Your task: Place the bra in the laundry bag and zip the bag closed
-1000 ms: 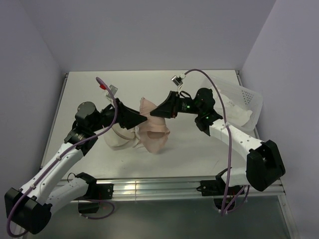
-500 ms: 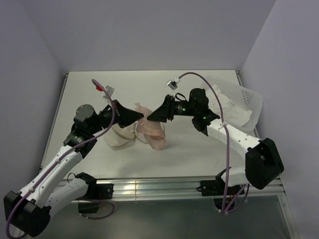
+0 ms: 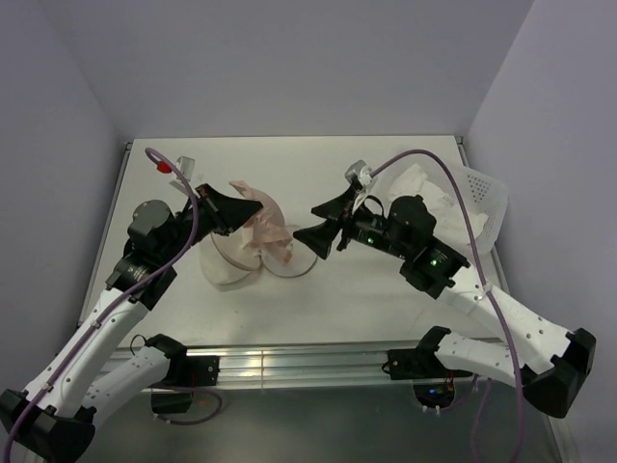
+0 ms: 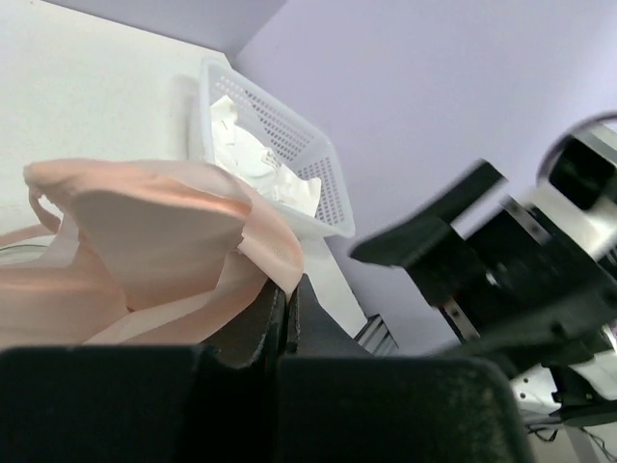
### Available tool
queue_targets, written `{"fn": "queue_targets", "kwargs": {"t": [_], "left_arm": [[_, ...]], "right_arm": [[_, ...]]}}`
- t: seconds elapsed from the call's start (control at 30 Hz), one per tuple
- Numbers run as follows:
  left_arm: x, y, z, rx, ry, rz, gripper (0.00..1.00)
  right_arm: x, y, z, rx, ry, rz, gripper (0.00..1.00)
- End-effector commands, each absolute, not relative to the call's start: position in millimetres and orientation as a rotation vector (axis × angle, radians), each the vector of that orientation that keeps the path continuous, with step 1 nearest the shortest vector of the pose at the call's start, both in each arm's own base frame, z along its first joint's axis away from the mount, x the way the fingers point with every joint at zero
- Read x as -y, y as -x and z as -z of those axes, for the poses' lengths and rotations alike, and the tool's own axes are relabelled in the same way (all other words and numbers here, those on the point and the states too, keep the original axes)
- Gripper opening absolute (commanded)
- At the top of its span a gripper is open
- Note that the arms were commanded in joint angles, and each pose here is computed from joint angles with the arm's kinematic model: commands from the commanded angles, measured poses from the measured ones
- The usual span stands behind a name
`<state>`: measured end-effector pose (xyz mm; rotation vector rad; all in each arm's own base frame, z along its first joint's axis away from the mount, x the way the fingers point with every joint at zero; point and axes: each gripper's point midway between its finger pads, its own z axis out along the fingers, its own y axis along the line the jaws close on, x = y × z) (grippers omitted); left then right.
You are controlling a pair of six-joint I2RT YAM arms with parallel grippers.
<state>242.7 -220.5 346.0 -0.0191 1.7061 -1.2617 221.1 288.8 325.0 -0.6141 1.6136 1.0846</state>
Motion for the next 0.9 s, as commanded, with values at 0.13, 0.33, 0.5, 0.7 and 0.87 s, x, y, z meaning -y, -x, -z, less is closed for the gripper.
{"fn": "queue_targets", "kwargs": {"t": [0.13, 0.33, 0.5, 0.7, 0.87], "left_arm": [[217.0, -253.0, -382.5, -1.624, 0.113, 1.274, 0.0], [227.0, -251.5, -392.1, -1.613, 0.089, 1.31, 0.0], [234.1, -250.5, -396.4, -1.614, 0.063, 1.322, 0.0], [238.5, -248.4, -398.1, -1.614, 0.049, 1.339, 0.0], [243.0, -248.2, -394.2, -1.635, 0.035, 1.343, 0.0]], "right_arm": [[-299.0, -218.0, -361.9, -1.447, 0.658, -0.75, 0.87], [-315.1, -221.9, -366.8, -1.425, 0.682, -0.668, 0.88], [-321.7, -227.8, -370.7, -1.39, 0.663, -0.63, 0.88], [-327.2, -244.2, -361.6, -1.419, 0.663, -0.539, 0.89], [-329.3, -255.2, -362.3, -1.405, 0.653, -0.49, 0.85]]}}
